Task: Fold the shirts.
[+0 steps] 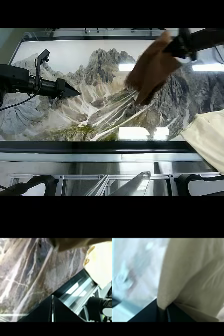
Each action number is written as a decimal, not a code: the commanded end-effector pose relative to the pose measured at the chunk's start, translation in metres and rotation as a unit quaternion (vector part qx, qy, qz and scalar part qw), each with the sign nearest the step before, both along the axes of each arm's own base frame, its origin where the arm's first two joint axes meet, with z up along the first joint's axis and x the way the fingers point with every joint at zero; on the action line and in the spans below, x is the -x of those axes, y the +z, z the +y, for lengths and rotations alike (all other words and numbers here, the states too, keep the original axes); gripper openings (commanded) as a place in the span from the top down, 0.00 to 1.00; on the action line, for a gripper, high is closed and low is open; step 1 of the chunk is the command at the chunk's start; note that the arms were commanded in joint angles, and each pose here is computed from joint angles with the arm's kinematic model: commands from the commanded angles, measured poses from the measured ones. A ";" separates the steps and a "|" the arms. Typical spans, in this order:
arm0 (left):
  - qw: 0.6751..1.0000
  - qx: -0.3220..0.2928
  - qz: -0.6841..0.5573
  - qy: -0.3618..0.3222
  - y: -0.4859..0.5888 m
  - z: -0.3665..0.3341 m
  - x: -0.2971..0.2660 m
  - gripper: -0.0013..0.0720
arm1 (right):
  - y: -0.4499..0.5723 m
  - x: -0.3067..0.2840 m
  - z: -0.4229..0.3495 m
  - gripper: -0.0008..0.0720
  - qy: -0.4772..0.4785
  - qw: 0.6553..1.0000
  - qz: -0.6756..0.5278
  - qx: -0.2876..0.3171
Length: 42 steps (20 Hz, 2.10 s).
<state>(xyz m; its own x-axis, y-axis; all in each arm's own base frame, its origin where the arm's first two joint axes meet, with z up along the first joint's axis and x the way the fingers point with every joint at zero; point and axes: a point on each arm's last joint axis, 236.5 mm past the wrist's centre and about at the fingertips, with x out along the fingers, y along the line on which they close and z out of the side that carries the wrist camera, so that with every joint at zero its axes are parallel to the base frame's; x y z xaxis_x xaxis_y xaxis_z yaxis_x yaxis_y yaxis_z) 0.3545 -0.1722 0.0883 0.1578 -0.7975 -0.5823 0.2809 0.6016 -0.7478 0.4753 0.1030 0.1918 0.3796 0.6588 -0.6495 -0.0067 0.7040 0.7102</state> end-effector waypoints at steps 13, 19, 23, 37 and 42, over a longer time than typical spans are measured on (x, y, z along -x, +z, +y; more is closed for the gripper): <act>1.000 -0.001 -0.005 -0.012 0.001 0.000 0.003 0.95 | -0.027 0.052 -0.269 0.96 -0.373 0.906 0.126 0.155; 0.999 -0.005 -0.025 -0.030 0.000 -0.001 0.004 0.95 | -0.014 0.224 -0.336 0.96 -0.465 0.805 0.254 0.268; 0.999 -0.004 -0.023 -0.034 0.000 -0.001 0.007 0.95 | -0.096 0.320 -0.318 0.96 -0.486 0.754 0.391 0.207; 0.999 -0.001 -0.016 -0.043 0.001 -0.002 0.012 0.96 | -0.179 0.421 -0.333 0.63 -0.509 0.687 0.462 0.234; 0.999 -0.001 -0.019 -0.039 0.001 -0.002 0.010 0.96 | -0.170 0.399 -0.324 0.06 -0.514 0.710 0.440 0.193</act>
